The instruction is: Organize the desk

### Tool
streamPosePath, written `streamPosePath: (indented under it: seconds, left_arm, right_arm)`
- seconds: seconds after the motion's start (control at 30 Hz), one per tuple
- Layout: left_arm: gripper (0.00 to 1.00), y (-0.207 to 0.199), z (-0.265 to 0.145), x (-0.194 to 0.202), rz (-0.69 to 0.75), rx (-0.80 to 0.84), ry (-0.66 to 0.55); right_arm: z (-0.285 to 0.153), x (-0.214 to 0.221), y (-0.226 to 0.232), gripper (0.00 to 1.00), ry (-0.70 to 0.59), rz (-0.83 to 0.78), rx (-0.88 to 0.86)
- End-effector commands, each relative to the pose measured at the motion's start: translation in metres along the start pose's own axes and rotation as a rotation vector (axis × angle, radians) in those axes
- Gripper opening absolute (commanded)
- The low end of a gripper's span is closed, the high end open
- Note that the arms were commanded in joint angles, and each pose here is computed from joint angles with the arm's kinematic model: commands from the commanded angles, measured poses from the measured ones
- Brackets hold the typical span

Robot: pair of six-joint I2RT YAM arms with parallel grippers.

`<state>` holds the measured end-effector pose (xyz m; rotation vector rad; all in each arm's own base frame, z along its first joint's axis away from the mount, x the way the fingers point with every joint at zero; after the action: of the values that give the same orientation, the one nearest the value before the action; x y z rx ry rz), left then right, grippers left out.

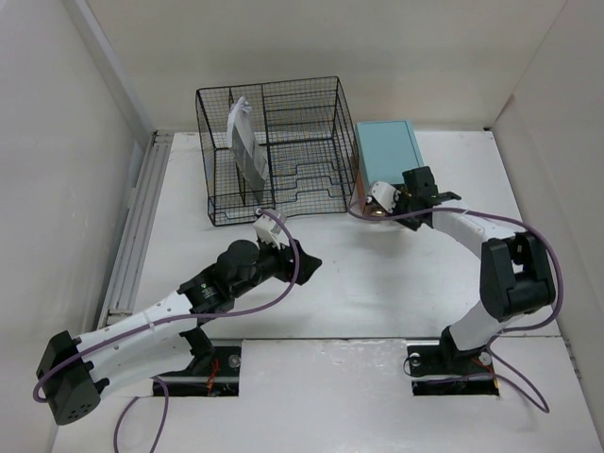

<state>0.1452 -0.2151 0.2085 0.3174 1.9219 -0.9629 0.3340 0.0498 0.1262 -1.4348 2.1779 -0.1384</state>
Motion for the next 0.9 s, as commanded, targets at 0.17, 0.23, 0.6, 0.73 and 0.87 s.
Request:
streamPosePath:
  seconds: [0.17, 0.23, 0.6, 0.73, 0.87]
  left_arm:
    - [0.7, -0.002, 0.0, -0.004, -0.001, 0.026, -0.034]
    - [0.7, -0.002, 0.0, -0.004, -0.001, 0.026, -0.034]
    - [0.7, -0.001, 0.002, -0.002, 0.0, 0.021, -0.026]
    - [0.7, -0.001, 0.002, -0.002, 0.0, 0.021, -0.026]
    - [0.7, -0.001, 0.002, -0.002, 0.0, 0.021, -0.026]
  right_arm:
    - [0.007, -0.019, -0.031, 0.0, 0.03, 0.027, 0.328]
    - [0.008, -0.023, -0.031, 0.0, 0.024, -0.002, 0.346]
    - [0.016, -0.02, -0.027, 0.0, 0.055, -0.098, 0.417]
    - [0.003, -0.026, -0.027, 0.0, 0.024, -0.077, 0.437]
    - [-0.02, -0.035, -0.013, 0.0, -0.065, -0.095, 0.298]
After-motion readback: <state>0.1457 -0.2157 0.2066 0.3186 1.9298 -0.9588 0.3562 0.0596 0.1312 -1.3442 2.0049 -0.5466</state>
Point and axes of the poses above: each gripper's point midway between its finger pads, its own z axis out along the fingers, its own y axis along the line the jaws close on, x = y × z, the point moved 7 cm from there along -z, back along the fingers
